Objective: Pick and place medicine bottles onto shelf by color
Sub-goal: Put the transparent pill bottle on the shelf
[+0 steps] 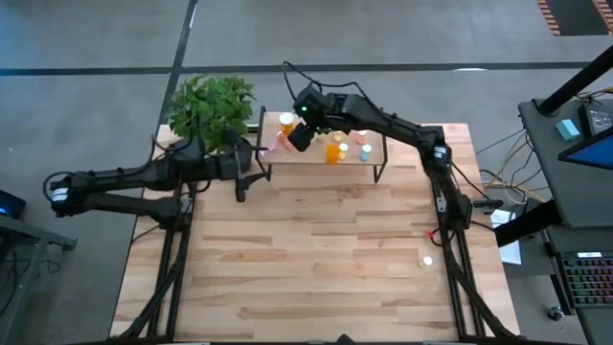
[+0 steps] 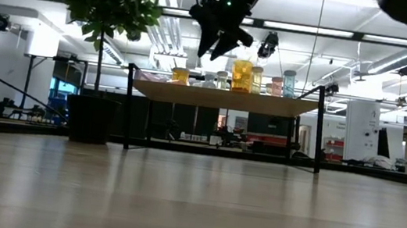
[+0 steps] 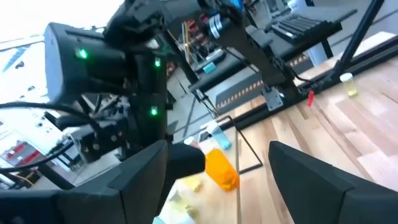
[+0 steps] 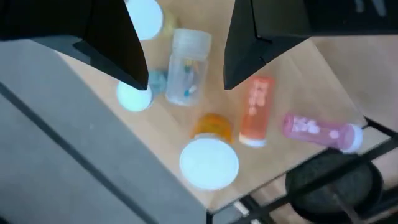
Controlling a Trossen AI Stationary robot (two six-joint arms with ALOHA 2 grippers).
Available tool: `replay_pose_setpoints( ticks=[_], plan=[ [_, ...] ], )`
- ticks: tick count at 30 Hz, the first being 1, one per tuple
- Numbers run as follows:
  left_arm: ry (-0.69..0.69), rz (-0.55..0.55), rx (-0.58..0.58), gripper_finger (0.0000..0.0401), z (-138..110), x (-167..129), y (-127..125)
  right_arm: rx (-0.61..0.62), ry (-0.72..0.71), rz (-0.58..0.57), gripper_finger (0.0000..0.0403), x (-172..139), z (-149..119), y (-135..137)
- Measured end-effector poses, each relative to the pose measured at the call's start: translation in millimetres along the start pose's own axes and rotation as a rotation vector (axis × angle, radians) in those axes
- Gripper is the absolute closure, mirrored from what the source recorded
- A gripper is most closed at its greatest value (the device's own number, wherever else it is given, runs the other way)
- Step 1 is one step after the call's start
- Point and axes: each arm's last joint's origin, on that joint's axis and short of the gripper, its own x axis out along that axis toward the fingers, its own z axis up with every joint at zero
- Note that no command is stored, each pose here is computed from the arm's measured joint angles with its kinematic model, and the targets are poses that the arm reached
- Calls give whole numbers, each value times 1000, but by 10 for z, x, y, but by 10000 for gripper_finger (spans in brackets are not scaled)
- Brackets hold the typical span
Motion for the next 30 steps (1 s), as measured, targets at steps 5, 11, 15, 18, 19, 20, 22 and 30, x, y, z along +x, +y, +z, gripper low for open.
replay_pose_setpoints(
  ticks=[5, 11, 15, 18, 19, 20, 22, 30],
  plan=[
    [-33, 28, 0, 137, -11, -132, -4, 27, 45, 1, 202, 130, -7, 92],
    [-53, 42, 0, 137, -10, -229, -3, 53, 59, -36, 202, 193, -32, 84],
    [-60, 47, 0, 137, 0, -242, 5, 35, 40, -80, 202, 198, -29, 100],
    [-58, 46, 0, 137, -3, -239, 3, 23, 54, -83, 202, 257, -48, 114],
    [-57, 46, 0, 137, -3, -238, 2, 11, 65, -83, 202, 301, -65, 128],
    [-57, 46, 0, 137, -4, -234, 2, 4, 76, -85, 202, 344, -83, 148],
    [-55, 44, 0, 137, -7, -228, -1, -8, 101, -91, 202, 424, -121, 172],
    [-52, 42, 2, 137, -10, -218, -3, -13, 121, -98, 202, 524, -155, 190]
  ],
)
